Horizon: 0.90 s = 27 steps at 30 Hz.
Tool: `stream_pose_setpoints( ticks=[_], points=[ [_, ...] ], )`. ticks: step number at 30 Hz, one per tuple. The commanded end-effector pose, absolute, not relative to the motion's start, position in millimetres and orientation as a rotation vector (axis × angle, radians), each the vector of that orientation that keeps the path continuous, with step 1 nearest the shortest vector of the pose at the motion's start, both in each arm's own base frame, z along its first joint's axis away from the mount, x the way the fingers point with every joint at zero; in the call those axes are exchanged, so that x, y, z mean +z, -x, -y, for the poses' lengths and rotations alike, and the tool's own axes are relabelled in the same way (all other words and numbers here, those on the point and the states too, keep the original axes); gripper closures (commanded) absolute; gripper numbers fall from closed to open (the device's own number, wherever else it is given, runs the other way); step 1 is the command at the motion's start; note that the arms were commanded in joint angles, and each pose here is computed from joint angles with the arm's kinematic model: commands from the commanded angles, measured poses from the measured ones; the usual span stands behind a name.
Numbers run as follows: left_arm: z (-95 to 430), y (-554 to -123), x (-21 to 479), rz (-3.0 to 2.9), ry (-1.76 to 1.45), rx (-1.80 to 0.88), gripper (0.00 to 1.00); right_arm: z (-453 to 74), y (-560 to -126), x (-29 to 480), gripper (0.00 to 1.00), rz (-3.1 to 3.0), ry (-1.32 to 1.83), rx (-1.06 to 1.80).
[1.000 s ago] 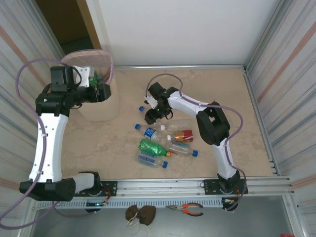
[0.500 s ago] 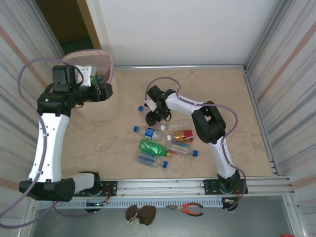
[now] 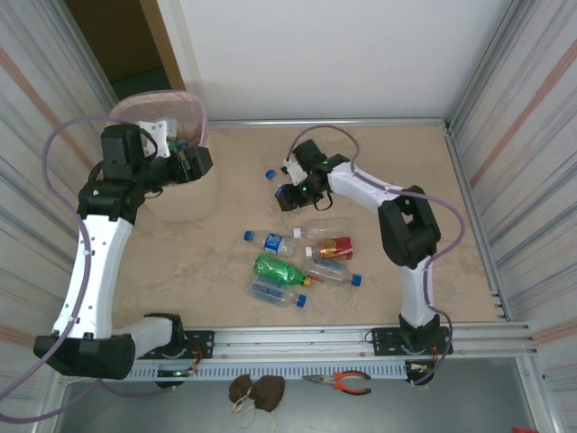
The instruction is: Put the plastic bottles in the bin
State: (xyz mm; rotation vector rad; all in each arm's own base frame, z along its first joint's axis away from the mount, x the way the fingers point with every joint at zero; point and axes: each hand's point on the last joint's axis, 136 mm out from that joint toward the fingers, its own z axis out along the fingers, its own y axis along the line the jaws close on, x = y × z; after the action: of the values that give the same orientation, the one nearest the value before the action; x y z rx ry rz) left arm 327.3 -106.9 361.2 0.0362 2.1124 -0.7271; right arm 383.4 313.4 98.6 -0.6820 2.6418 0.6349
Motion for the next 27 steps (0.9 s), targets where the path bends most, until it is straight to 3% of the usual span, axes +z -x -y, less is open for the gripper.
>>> stream_pose_setpoints(
  ticks=[1,10,16,21,27],
  points=[
    [128,-328,390,-1.995,-0.067,-0.853,0.28,-315,-388,160,0.52,-2.467,0.605,0.781],
    [182,-334,415,-1.923,-0.189,-0.937,0.27,-300,-366,252,0.54,-2.14,0.598,0.924],
    [220,-337,422,-1.905,-0.248,-0.949,0.19,-287,-349,308,0.54,-1.945,0.568,0.948],
    [259,-333,427,-1.896,-0.306,-0.959,0.08,-279,-341,334,0.54,-1.858,0.545,0.939],
    [290,-341,416,-1.923,-0.302,-0.926,0.05,-277,-333,353,0.53,-1.801,0.553,0.962]
  ],
)
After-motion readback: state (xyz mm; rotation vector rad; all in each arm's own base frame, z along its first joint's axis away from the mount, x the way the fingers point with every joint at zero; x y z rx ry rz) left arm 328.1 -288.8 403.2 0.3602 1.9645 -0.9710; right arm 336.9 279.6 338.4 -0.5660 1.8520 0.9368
